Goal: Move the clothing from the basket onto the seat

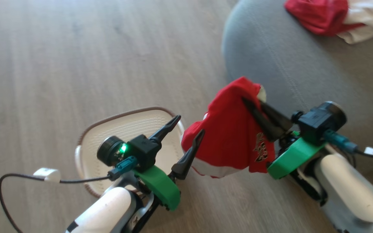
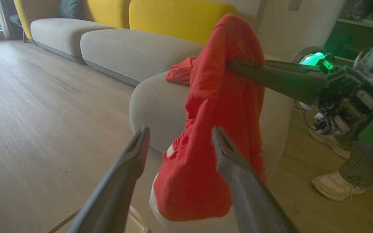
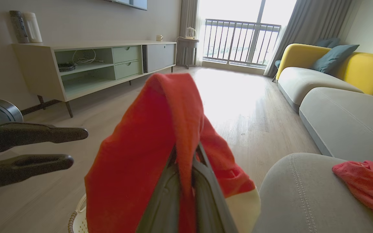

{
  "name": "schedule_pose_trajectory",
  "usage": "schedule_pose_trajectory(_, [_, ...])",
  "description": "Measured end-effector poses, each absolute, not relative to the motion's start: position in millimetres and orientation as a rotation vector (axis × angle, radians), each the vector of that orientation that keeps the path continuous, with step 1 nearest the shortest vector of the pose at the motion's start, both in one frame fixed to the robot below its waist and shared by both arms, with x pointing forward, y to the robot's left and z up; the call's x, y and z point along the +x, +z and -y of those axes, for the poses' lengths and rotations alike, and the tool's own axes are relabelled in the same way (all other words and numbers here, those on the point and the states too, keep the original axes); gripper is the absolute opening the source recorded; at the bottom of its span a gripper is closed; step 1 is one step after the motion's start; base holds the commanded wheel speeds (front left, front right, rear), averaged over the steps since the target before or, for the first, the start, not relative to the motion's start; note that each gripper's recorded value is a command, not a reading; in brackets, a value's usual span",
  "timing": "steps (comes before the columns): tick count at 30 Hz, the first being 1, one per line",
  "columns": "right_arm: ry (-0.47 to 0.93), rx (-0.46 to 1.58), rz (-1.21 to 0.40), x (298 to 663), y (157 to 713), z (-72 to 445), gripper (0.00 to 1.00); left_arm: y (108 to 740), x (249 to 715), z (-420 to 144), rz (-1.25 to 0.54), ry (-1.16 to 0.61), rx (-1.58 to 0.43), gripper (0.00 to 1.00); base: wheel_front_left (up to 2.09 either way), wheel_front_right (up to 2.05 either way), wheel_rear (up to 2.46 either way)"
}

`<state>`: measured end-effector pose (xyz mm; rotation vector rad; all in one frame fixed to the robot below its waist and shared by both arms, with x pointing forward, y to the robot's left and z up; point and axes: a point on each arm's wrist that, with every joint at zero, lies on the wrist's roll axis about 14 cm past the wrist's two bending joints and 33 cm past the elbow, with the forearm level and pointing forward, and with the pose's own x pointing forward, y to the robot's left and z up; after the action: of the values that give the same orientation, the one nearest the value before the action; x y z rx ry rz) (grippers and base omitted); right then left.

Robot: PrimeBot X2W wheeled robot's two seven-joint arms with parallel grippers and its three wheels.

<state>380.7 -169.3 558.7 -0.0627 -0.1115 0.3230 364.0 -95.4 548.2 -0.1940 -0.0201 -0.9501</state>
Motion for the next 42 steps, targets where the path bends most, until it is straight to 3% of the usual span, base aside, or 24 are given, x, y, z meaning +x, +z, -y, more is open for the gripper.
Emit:
schedule_pose_trajectory(10, [0.115,-0.076,0.057,359.4,547.7,233.9,0.00,534.4,354.3,142.6,-0.027,-1.102,-0.249,1.00,0.00,0.00,0.00])
schedule_pose_trajectory(22, [-0.008,-0.037,0.027,382.2,530.7,269.1,0.00,509.0,383.7,150.0,-0.074,-1.121,-0.240,1.00,0.00,0.00,0.00])
schedule_pose_trajectory(33, [-0.128,-0.017,0.078,485.8,536.3,331.1,0.00,464.1,443.9,146.3,-0.119,-1.098,-0.217,1.00,0.00,0.00,0.00])
schedule_pose_trajectory(42, [-0.330,-0.003,0.231,569.8,598.7,419.1,0.00,429.0,482.2,133.7,-0.149,-1.041,-0.234,1.00,0.00,0.00,0.00])
